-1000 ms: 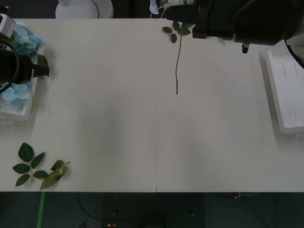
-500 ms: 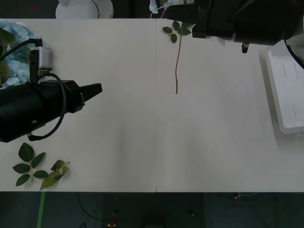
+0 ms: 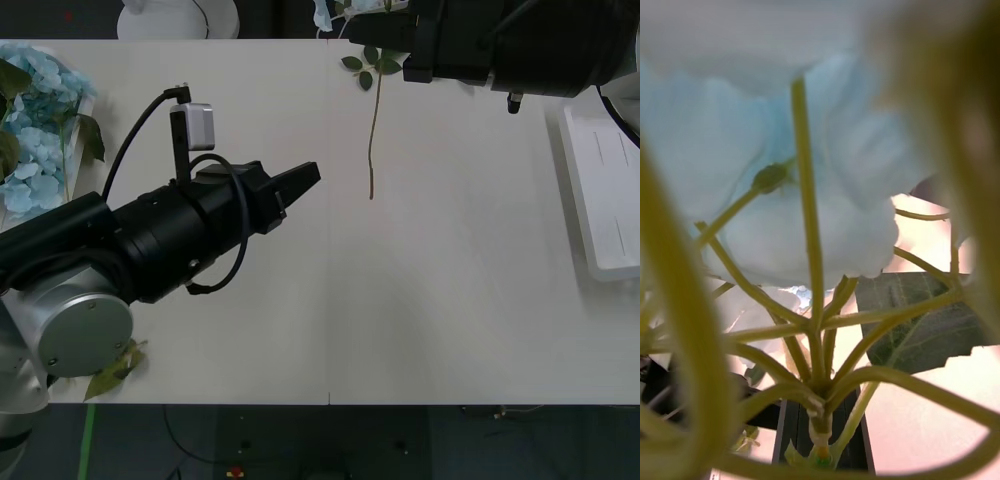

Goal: Place the red flowers into the right box and the blue flowers into the left box. If a person shows an open palm, hand one flower to the person first, then continue sorting.

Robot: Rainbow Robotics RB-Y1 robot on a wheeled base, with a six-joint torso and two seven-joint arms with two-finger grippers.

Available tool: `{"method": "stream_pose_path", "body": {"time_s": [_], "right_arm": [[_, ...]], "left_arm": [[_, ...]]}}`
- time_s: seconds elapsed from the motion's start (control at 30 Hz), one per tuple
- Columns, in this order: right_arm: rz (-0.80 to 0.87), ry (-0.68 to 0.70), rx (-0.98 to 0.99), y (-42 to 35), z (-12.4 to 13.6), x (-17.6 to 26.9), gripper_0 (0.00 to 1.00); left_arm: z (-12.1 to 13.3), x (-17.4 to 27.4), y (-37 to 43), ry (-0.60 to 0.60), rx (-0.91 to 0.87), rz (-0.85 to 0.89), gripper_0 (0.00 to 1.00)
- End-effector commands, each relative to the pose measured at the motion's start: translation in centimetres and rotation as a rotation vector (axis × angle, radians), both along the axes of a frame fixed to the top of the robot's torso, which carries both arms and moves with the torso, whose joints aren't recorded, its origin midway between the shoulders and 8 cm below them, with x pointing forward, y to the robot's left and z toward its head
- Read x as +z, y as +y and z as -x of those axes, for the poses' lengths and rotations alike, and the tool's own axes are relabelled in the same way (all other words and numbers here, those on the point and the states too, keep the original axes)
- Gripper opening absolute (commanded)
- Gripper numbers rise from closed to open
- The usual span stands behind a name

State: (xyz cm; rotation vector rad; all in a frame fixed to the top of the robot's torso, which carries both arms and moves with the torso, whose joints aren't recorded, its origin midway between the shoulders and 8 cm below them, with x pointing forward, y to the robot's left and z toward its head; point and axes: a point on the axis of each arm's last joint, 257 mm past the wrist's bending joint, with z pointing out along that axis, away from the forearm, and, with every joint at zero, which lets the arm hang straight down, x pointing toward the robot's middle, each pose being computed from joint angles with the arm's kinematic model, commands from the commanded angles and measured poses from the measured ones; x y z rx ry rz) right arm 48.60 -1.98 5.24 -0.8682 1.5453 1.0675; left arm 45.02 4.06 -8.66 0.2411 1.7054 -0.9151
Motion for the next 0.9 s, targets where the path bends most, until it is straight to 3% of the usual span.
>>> {"method": "stream_pose_path", "body": {"time_s": [0.03, 0.5, 0.67, 0.9], "right_arm": [[-0.024, -0.023, 0.032, 1.8, 1.0, 2.4, 0.0], [-0.022, -0.025, 0.03, 1.8, 0.9, 2.4, 0.0], [-0.022, -0.026, 0.029, 1.7, 0.9, 2.4, 0.0], [-0.022, -0.026, 0.029, 1.7, 0.9, 2.4, 0.0]], "left_arm": [[-1.4, 2.9, -4.3, -0.011, -0.043, 0.121, 1.0], [-2.4, 6.0, -9.3, -0.022, -0.11, 0.203, 1.0], [-3.7, 5.5, -9.9, -0.01, -0.102, 0.191, 1.0], [-3.6, 5.1, -12.7, 0.018, -0.145, 0.19, 1.0]]}}
